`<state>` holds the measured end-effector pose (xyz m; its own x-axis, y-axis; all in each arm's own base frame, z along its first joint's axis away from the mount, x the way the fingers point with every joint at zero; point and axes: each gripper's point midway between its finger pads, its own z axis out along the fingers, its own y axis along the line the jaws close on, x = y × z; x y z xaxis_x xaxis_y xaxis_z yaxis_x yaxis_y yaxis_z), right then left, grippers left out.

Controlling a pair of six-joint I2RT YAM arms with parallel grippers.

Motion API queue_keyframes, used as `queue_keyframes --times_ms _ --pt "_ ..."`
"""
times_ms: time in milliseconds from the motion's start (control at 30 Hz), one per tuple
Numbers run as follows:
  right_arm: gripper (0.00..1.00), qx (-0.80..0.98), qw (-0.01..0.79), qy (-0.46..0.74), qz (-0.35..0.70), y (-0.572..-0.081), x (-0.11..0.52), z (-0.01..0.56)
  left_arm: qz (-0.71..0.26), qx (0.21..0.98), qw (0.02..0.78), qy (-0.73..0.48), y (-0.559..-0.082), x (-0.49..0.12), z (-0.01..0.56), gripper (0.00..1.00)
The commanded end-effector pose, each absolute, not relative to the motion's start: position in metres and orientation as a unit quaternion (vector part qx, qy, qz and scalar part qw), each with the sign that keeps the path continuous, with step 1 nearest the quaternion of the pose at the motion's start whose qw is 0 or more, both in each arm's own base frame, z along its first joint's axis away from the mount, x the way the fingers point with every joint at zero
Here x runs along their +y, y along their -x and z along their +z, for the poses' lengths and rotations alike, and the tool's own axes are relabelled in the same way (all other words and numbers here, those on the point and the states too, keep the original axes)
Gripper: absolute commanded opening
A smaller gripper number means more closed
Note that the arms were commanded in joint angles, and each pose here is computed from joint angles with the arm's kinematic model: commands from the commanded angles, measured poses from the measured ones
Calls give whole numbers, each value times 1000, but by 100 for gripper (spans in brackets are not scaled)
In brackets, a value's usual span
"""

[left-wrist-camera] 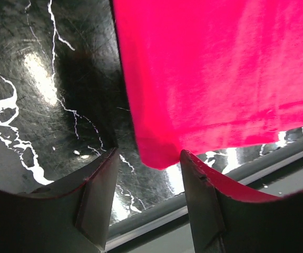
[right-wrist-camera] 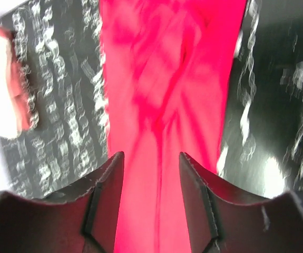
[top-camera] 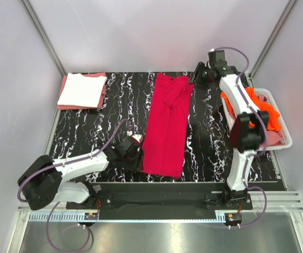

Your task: Fold and stack the t-shirts

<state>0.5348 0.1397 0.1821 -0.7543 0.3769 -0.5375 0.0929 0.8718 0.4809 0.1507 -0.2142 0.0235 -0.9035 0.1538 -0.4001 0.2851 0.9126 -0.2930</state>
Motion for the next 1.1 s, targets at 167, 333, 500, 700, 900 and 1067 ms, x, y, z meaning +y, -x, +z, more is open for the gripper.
queue_keyframes --times_ms 167,333,500,700,900,1067 --pt "53 937 199 -179 222 -358 174 144 -156 957 207 -129 -163 -213 16 47" --pt "53 940 137 -194 246 -263 187 116 -159 958 199 -128 -158 -211 13 24" --pt "52 930 114 -214 275 -197 197 103 -201 955 184 -113 -145 -218 11 4" --pt "52 934 77 -219 271 -143 202 67 -228 953 175 -92 -135 -223 7 0" --pt "52 933 82 -219 274 -133 206 52 -239 950 177 -91 -132 -226 13 0" --pt "52 928 95 -227 279 -140 208 46 -233 953 173 -91 -131 -226 12 1"
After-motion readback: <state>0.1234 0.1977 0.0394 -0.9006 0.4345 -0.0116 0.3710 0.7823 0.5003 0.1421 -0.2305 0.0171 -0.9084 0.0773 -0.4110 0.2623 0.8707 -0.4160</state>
